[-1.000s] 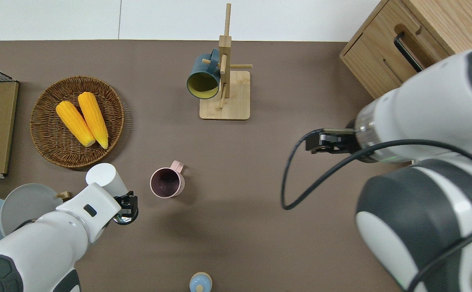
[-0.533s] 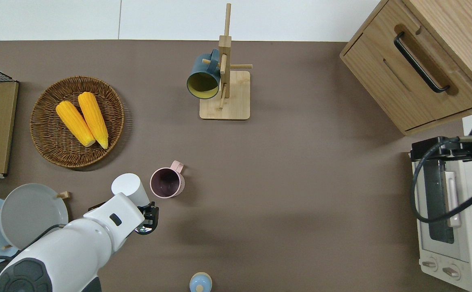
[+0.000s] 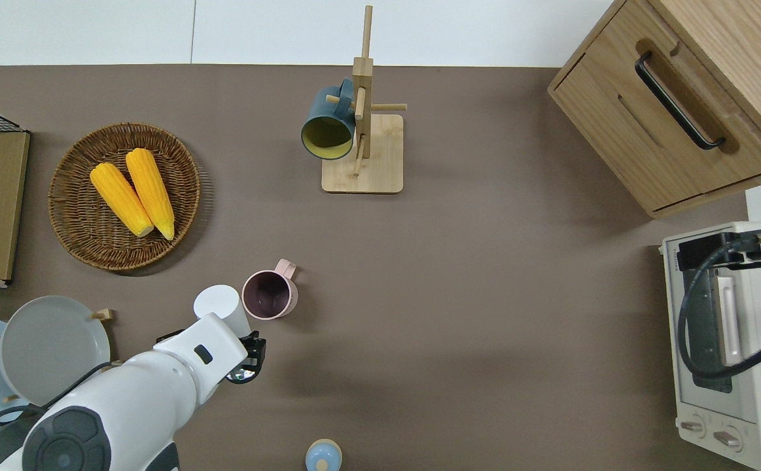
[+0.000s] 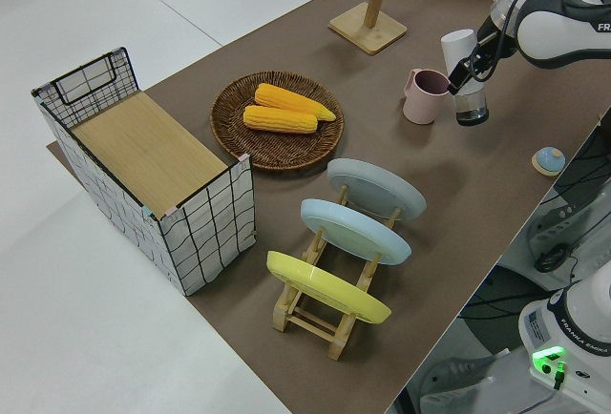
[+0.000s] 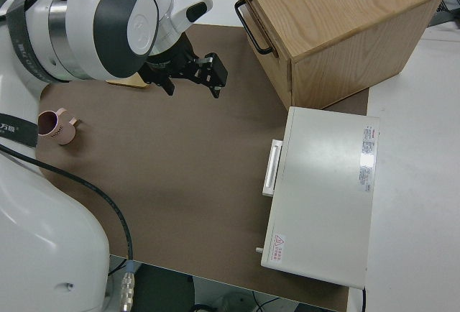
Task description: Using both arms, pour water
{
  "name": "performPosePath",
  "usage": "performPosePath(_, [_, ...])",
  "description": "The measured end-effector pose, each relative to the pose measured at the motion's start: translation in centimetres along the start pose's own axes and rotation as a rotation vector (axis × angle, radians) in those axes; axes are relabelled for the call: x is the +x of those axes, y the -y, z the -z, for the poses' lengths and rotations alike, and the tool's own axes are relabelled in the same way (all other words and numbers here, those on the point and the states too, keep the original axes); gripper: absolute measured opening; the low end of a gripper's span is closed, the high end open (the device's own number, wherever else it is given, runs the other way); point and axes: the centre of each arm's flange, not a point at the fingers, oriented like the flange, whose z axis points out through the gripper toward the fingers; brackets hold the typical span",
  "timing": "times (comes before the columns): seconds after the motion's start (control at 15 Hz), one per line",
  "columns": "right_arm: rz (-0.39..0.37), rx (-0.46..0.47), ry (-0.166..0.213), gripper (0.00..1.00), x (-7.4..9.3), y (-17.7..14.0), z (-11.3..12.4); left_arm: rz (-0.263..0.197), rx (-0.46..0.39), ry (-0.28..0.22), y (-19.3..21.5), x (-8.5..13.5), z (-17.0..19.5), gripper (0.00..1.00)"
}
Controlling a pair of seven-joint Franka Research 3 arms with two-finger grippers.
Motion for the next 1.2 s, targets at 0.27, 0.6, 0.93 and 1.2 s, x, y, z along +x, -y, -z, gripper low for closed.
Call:
performPosePath(0.27, [0.017, -0.002, 0.009, 1.0, -0.5, -0.5, 0.3, -0.001, 0.004, 0.051, -0.1, 0.3, -1.1, 0.63])
performPosePath(0.6, [0.037, -0.004, 0.007, 1.0, -0.5, 0.3, 0.3, -0.005, 0.008, 0.13, -0.6, 1.6, -0.8, 0.63])
performPosePath(0.93, [0.061, -0.006, 0.006, 1.0, -0.6, 1.5, 0.4, -0.009, 0.014, 0.225, -1.0, 2.6, -1.0, 0.63])
performPosePath(1.2, [0.061, -0.006, 0.006, 1.0, -0.6, 1.5, 0.4, -0.01, 0.017, 0.28, -1.1, 3.1, -1.7, 0.63])
